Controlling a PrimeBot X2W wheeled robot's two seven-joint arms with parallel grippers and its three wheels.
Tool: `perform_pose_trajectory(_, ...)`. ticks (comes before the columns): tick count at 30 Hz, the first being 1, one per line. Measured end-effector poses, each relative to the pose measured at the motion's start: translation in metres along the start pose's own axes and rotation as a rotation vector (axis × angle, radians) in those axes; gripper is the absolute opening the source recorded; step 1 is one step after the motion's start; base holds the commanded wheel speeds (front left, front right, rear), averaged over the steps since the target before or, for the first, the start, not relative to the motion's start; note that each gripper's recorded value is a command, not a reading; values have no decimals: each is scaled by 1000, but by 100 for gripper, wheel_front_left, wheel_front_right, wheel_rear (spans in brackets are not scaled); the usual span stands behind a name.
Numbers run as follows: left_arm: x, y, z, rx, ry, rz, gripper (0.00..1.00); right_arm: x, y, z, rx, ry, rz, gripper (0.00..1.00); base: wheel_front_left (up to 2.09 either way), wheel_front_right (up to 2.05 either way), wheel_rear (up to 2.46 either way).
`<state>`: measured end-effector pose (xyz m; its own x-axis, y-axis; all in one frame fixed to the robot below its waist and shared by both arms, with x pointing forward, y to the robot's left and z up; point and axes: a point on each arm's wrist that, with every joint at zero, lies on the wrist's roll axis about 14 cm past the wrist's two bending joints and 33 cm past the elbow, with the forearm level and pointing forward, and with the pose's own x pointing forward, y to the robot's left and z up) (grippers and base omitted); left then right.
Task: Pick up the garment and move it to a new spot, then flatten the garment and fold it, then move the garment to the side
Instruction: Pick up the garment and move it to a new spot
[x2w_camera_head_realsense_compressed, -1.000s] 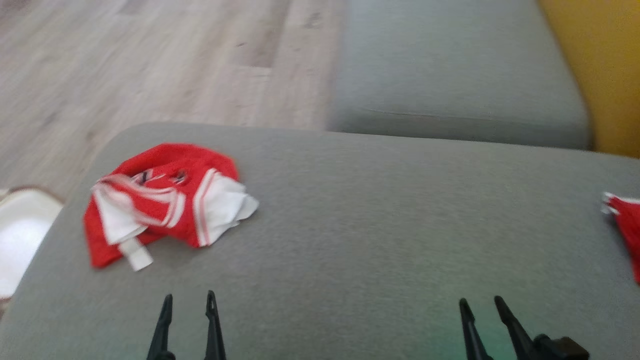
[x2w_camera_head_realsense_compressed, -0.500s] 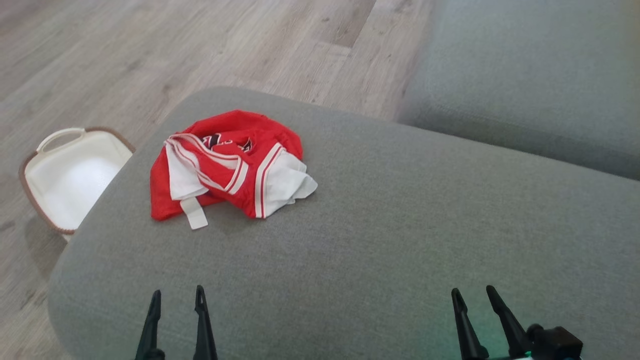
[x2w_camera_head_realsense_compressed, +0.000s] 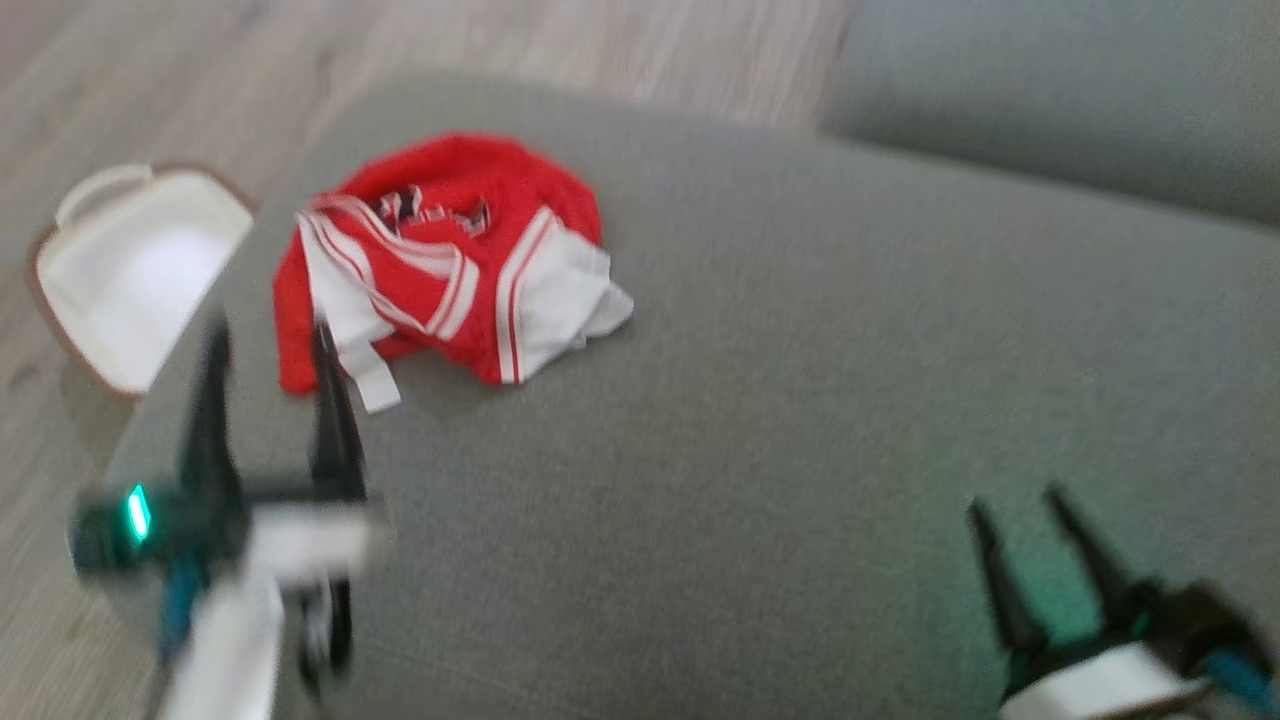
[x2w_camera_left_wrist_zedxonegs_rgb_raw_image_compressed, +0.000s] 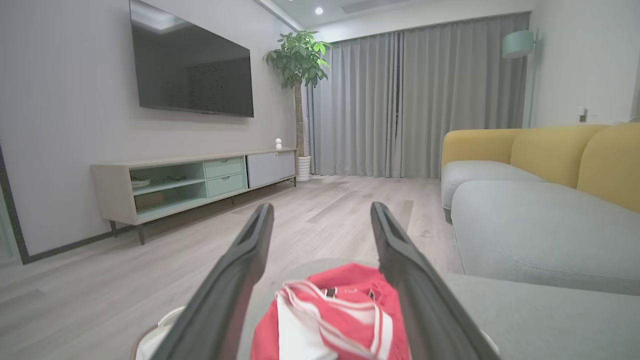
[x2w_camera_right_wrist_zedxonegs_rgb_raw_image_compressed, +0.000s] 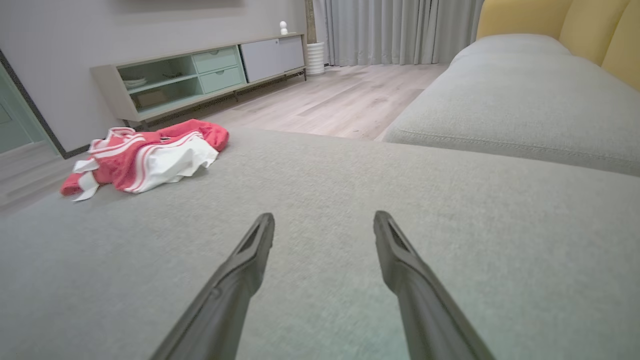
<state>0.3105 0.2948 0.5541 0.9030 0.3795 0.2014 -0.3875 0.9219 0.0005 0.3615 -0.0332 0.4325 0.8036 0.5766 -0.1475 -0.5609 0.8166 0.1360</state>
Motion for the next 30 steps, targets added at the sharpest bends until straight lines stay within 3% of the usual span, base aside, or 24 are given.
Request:
perform_pose_trajectory(5, 94, -20, 5, -11, 65, -68, 100, 33, -39, 6, -69, -13, 30, 100, 0, 0, 0)
perform_pose_trajectory(8, 125, -23, -7, -12, 136, -69, 100, 43, -53, 1, -81, -2, 42, 100, 0, 0, 0)
perform_pose_trajectory(10, 160, -15, -37, -22, 264, -24, 100, 59, -69, -7, -90, 8, 64, 100, 0, 0, 0)
perform_pose_trajectory(11, 160, -15, -37, -22, 264, -24, 100, 59, -69, -7, -90, 8, 64, 100, 0, 0, 0)
perform_pose_trajectory(17, 176, -11, -130, -3, 599, 46, 100, 88, -96, -11, -102, -18, 88, 100, 0, 0, 0)
perform_pose_trajectory(23, 136, -17, -220, 23, 925, 90, 100, 87, -118, -24, -88, -7, 49, 100, 0, 0, 0)
perform_pose_trajectory(24, 132, -18, -228, 28, 947, 94, 45, 86, -122, -23, -89, -10, 37, 100, 0, 0, 0)
perform_pose_trajectory(25, 131, -20, -233, 26, 948, 97, 0, 85, -126, -24, -90, -8, 26, 100, 0, 0, 0)
perform_pose_trajectory(30, 154, -34, -223, 7, 849, 67, 0, 79, -132, -25, -85, -5, -4, 100, 0, 0, 0)
